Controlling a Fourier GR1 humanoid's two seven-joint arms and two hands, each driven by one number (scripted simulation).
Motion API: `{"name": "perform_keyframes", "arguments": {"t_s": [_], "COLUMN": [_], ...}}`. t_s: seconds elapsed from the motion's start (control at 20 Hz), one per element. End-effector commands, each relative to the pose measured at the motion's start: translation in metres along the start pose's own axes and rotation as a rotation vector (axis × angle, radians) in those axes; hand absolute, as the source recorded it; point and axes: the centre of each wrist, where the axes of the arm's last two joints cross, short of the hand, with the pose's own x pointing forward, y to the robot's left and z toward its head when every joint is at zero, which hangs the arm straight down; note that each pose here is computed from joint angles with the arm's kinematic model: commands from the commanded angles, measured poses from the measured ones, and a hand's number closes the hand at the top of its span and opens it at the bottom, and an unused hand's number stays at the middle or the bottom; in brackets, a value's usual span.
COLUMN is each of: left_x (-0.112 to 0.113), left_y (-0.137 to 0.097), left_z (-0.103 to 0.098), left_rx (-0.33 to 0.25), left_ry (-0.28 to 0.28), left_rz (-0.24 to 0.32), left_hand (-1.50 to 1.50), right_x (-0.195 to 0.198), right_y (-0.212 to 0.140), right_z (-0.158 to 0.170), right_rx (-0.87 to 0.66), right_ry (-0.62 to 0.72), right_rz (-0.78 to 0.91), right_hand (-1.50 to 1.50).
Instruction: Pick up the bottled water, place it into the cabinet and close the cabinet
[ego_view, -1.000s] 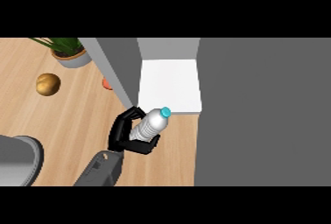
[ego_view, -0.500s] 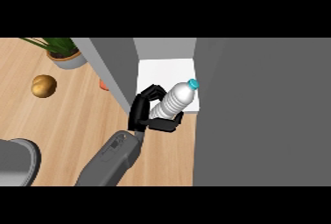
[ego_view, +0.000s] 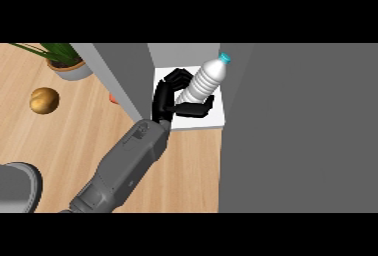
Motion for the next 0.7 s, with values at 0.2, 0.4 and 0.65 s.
{"name": "perform_keyframes", "arguments": {"t_s": [0.2, 0.4, 0.65], "left_x": [0.005, 0.006, 0.004], "left_y": [0.003, 0.005, 0.013], "left_z": [-0.024, -0.034, -0.039], "left_rx": [0.189, 0.250, 0.319], "left_ry": [0.023, -0.031, -0.018], "left_rz": [-0.150, -0.395, -0.483], "left_hand": [1.50, 1.50, -1.50], "right_x": [0.019, 0.010, 0.009], "right_y": [-0.003, -0.004, -0.008], "right_z": [-0.008, -0.007, -0.003], "right_rx": [0.011, 0.007, 0.029], "right_ry": [-0.063, -0.063, -0.078], "right_rz": [-0.052, -0.049, -0.058], "right_hand": [-1.50, -1.50, -1.50]}}
